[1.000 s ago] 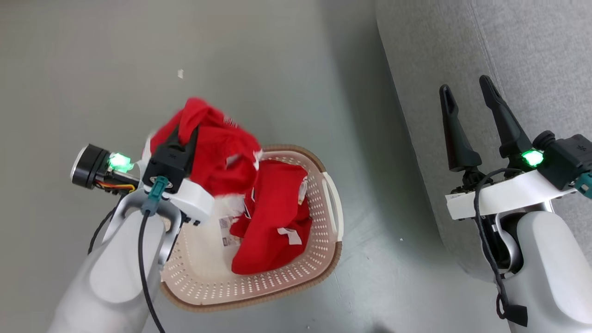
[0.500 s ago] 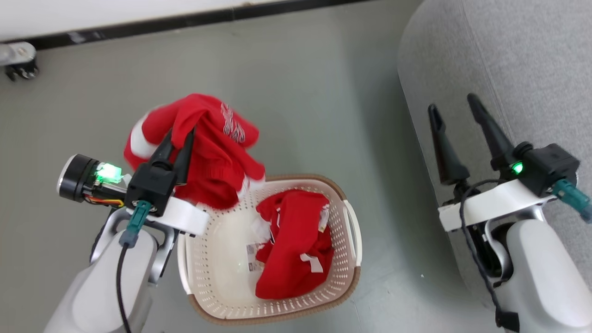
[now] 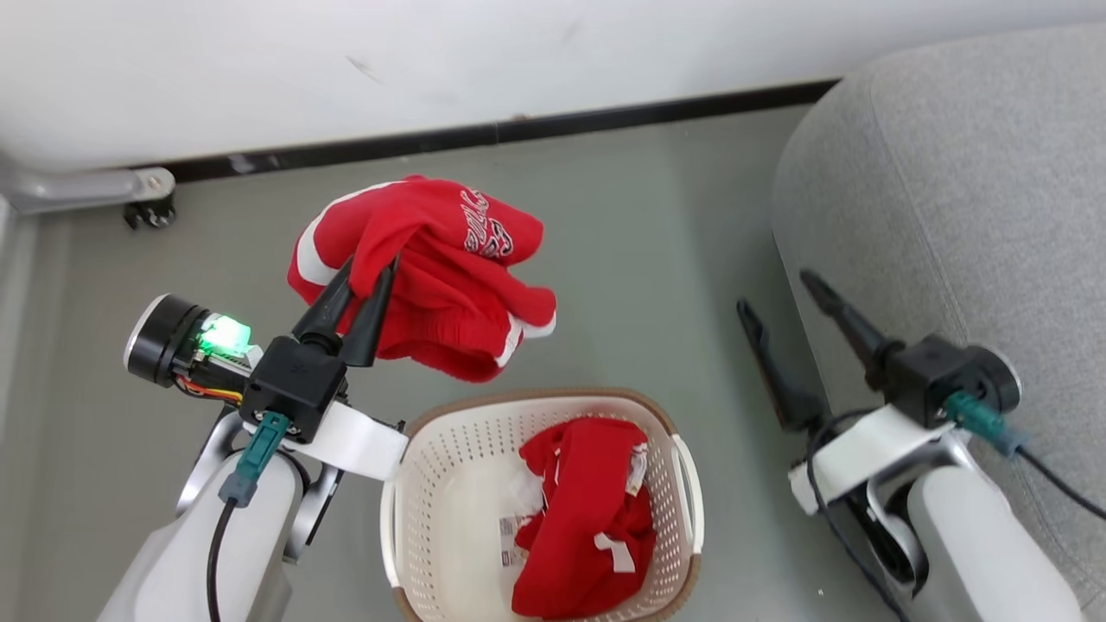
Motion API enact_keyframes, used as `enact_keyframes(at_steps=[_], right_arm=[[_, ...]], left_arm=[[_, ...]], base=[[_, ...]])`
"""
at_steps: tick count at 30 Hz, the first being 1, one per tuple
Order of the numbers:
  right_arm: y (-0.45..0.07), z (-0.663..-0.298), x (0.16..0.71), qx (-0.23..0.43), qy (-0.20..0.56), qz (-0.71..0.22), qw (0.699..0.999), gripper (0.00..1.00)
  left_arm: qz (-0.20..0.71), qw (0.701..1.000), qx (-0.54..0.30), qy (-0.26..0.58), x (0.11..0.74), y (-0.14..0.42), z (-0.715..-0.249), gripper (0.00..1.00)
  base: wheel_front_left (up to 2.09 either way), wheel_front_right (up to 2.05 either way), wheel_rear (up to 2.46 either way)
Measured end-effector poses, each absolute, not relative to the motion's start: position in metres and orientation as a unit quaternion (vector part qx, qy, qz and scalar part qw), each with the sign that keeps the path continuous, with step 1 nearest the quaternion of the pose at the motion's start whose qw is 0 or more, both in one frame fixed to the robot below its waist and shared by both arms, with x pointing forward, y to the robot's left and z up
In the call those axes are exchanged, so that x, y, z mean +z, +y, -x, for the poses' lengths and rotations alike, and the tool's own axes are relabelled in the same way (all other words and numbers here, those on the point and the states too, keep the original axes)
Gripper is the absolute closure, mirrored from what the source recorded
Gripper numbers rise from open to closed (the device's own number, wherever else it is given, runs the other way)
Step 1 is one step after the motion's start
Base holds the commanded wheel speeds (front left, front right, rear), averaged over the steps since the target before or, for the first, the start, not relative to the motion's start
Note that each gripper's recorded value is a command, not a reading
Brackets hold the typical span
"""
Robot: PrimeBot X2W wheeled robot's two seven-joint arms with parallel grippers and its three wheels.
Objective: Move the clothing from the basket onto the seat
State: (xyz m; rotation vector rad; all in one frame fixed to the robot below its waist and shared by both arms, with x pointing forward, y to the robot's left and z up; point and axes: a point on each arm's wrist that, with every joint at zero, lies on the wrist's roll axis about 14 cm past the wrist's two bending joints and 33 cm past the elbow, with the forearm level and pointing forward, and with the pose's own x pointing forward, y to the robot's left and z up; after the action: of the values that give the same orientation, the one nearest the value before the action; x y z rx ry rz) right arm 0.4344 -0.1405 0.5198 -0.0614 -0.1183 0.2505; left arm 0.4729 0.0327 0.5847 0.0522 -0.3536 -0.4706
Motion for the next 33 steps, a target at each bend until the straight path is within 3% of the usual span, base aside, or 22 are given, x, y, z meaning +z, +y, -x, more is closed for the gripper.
enact_keyframes(at_steps=[14,33], right_arm=[[-0.084,-0.395,0.518,0.225,-0.049,0.038,0.972,0.00],[0.002,-0.332,0.514,0.416,-0.042,0.123,0.900,0.00]], left_arm=[[-0.032,0.937,-0.270,-0.219,0.628,0.026,-0.427,1.00],[-0.028,0.906,-0.317,-0.280,0.676,0.001,-0.372,1.00]], base=[[0.00,0.00,0.00],[0.00,0.00,0.00]])
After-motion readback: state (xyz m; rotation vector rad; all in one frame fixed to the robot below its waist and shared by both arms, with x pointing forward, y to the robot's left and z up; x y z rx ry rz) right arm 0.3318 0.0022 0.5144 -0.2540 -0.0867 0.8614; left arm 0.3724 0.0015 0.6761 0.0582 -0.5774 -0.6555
